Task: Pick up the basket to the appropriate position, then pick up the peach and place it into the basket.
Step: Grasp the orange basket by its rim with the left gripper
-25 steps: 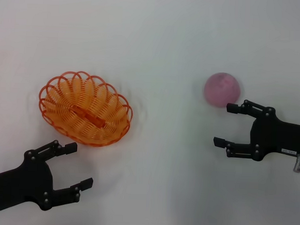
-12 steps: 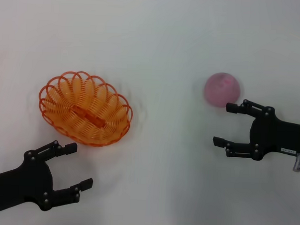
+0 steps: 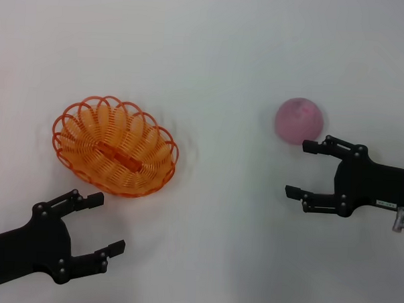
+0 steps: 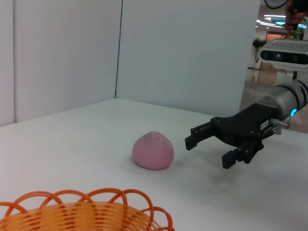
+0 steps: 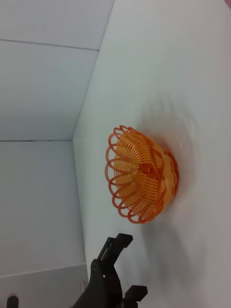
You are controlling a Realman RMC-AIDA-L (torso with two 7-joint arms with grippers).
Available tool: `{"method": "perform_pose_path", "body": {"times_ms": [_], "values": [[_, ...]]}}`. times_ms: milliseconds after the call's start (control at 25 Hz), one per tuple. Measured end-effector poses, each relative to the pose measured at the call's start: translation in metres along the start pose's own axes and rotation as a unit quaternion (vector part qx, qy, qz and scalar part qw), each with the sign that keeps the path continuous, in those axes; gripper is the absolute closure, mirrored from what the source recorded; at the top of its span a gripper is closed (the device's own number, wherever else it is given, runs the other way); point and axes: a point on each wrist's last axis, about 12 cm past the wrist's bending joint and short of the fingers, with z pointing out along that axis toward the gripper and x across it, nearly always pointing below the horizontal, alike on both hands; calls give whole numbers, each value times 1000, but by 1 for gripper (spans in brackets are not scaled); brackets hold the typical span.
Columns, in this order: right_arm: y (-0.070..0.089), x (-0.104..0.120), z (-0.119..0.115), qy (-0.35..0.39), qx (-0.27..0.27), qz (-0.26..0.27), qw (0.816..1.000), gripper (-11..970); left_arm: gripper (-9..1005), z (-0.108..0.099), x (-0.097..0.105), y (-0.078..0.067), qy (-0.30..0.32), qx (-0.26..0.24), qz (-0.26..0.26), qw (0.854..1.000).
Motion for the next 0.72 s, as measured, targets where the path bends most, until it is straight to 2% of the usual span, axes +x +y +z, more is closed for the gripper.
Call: {"method": "perform_pose_path", "body": {"times_ms": [240, 400, 480, 560, 600, 640, 720], "values": [[0, 0, 0, 1, 0, 1, 1000, 32, 145, 0, 0, 0, -1, 0, -1, 1000], [0, 0, 0, 1, 0, 1, 1000, 32, 147, -2, -3, 0, -13, -2, -22, 1000], [0, 0, 0, 1, 0, 1, 1000, 32, 148, -10, -12, 10, -24, -8, -91, 996], [0, 0, 0, 1, 0, 1, 1000, 32, 149, -14, -18, 16, -23, -9, -134, 991], [0, 0, 0, 1, 0, 0, 1000, 32, 149, -17, -22, 21, -20, -10, -164, 986], [0, 0, 0, 1, 0, 0, 1000, 32, 150, -23, -30, 31, -11, -11, -223, 975], [0, 0, 0, 1, 0, -1, 1000, 32, 151, -26, -36, 37, -6, -10, -257, 966]]}}
